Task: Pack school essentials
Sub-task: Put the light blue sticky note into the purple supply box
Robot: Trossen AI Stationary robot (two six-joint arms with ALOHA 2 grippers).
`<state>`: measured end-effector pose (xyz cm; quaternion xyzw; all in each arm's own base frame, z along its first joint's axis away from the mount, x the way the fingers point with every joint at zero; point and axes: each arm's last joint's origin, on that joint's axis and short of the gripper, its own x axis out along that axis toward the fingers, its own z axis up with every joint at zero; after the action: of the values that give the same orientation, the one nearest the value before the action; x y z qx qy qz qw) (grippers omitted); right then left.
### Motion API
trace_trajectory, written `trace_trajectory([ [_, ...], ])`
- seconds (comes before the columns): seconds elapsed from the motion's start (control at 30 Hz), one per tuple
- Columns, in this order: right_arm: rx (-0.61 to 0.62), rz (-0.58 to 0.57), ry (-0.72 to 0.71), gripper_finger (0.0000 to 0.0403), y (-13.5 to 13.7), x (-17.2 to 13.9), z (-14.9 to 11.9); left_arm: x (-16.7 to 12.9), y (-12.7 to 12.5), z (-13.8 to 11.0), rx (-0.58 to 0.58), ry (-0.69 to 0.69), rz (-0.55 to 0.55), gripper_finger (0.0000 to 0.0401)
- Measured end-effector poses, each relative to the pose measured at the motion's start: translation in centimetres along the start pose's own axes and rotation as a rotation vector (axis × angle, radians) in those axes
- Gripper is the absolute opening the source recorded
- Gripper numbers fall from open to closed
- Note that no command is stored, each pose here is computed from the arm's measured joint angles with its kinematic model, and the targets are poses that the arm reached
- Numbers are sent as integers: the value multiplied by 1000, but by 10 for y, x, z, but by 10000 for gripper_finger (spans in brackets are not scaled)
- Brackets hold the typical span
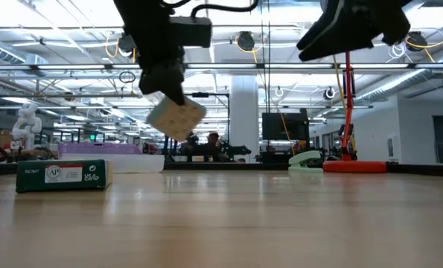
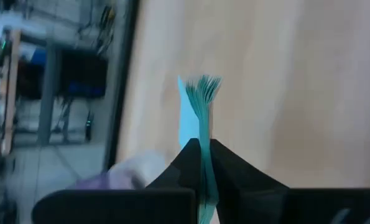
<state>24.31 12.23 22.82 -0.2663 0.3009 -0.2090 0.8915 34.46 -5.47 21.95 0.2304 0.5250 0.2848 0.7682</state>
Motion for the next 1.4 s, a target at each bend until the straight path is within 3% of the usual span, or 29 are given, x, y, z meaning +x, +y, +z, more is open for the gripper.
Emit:
trace_trajectory([
  [0.13, -28, -14, 20, 264, -1, 6, -7, -4, 32, -7, -89, 51, 6, 10],
  [0.4, -75, -48, 40, 247, 1, 25, -32, -20, 94, -24, -256, 21, 53, 20],
  [0.6, -77, -49, 40, 232, 4, 28, -42, -8, 121, -50, -337, -9, 80, 10],
  [0.93, -55, -50, 20, 213, 4, 29, -41, 47, 102, -77, -91, -64, 140, 13],
  [1.27, -56, -57, 15, 212, 2, 31, -39, 73, 83, -105, 17, -45, 164, 24],
  [1.4, -49, -55, 15, 212, 2, 31, -39, 79, 80, -115, 28, -7, 179, 11],
])
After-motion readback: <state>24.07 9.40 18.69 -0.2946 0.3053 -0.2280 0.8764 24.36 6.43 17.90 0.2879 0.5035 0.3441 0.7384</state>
